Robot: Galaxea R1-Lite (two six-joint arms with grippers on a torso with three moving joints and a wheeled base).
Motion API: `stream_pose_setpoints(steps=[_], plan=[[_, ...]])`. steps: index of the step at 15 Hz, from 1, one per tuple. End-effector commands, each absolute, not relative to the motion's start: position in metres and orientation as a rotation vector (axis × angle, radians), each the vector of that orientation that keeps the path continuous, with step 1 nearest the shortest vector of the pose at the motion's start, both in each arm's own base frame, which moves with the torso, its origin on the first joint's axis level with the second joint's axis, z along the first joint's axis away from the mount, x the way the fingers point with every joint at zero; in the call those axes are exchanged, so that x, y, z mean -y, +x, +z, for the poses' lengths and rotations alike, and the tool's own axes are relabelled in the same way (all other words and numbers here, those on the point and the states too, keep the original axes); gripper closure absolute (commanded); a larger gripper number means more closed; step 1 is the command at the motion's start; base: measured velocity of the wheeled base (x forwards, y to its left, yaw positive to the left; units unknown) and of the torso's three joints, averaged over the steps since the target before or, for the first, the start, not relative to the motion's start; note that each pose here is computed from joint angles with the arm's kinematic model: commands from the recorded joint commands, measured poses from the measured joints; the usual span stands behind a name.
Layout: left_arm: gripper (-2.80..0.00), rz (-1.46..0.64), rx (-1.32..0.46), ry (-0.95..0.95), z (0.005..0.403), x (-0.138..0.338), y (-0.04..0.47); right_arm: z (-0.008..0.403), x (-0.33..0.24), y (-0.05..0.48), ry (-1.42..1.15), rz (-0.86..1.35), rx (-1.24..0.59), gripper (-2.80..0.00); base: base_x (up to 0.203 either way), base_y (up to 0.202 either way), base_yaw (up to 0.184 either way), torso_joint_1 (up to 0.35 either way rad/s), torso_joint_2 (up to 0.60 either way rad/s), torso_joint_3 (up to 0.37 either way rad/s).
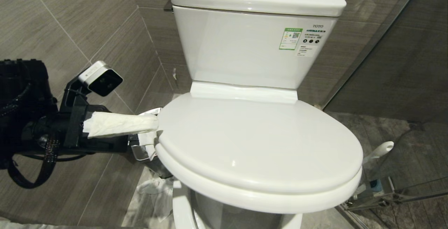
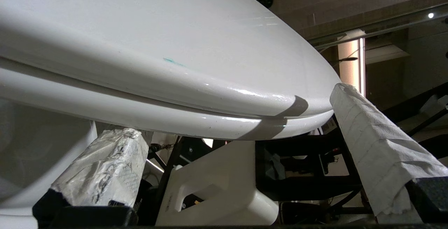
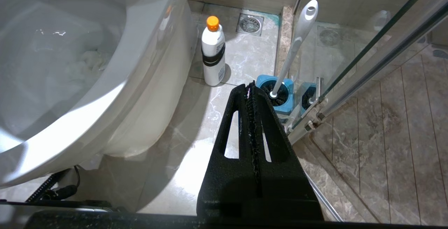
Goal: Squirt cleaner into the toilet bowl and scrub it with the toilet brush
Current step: Use the left hand to lift the toilet lid slightly
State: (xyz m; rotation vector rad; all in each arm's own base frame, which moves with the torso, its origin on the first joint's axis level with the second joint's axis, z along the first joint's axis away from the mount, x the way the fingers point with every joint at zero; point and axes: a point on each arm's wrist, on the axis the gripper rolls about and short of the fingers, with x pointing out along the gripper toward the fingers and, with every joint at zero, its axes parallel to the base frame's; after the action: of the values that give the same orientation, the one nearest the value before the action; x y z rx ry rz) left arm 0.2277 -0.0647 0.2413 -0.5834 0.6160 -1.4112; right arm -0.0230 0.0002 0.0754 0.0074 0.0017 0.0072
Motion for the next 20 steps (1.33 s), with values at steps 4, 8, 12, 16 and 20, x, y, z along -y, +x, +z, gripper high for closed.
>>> stream_pose_setpoints(steps=[4,8,12,16,20], plan=[[-2.8,-1.426,-0.587,-0.587,0.266,0.065,0.233,0.075,0.0,-0.023,0.008,0.008,-0.003,0.0,0.0,0.0,0.0,0.0,0.0,0.0],[-2.8,-1.432,-0.571,-0.589,0.274,0.066,0.238,0.075,0.0,-0.023,0.008,0.008,-0.003,0.0,0.0,0.0,0.0,0.0,0.0,0.0],[-2.8,-1.435,-0.569,-0.614,0.292,0.066,0.239,0.075,0.0,-0.023,0.008,0.008,-0.003,0.0,0.0,0.0,0.0,0.0,0.0,0.0],[-2.8,-1.436,-0.565,-0.627,0.305,0.066,0.239,0.075,0.0,-0.023,0.008,0.008,-0.003,0.0,0.0,0.0,0.0,0.0,0.0,0.0],[-2.8,-1.438,-0.563,-0.625,0.306,0.067,0.24,0.075,0.0,-0.023,0.008,0.008,-0.003,0.0,0.0,0.0,0.0,0.0,0.0,0.0]])
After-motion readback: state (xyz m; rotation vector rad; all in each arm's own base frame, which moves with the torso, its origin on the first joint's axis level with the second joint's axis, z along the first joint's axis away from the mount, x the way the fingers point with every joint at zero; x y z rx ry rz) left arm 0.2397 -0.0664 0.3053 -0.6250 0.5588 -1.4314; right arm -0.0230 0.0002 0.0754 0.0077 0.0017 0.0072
